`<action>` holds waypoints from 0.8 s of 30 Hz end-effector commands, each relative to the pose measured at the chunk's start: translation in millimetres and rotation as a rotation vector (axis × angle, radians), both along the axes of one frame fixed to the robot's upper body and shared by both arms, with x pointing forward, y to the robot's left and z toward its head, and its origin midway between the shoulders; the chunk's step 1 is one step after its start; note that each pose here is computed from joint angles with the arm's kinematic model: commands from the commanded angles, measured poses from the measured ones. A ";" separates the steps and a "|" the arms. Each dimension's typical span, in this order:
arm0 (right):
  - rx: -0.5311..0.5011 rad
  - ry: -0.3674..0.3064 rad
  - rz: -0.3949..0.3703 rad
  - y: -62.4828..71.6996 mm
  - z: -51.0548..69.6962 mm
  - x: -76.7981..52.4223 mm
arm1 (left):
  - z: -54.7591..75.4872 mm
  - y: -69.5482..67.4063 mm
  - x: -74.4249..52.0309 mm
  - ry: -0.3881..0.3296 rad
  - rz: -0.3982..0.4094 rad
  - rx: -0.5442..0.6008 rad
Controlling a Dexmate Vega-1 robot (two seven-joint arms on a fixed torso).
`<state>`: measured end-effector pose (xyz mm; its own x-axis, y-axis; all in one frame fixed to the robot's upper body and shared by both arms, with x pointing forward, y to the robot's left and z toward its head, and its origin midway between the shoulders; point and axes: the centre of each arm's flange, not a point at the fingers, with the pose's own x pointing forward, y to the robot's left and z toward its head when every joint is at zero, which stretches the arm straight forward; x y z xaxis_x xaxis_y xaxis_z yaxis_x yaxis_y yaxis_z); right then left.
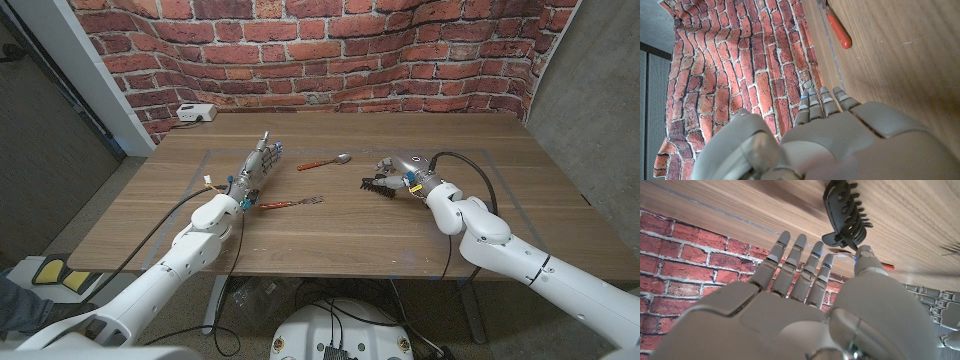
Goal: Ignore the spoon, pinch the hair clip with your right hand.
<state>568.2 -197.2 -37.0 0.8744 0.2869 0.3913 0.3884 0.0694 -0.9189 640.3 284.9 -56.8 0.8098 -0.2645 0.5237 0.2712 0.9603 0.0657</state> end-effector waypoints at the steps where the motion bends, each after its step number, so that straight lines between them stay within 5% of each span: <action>1: 0.019 -0.014 -0.019 0.8 -7.3 1.5 | 3.5 3.4 0.9 -0.002 0.001 0.005; 24: -0.013 0.010 0.018 7.2 4.8 -14.0 | 1.2 1.7 3.3 0.005 -0.007 0.001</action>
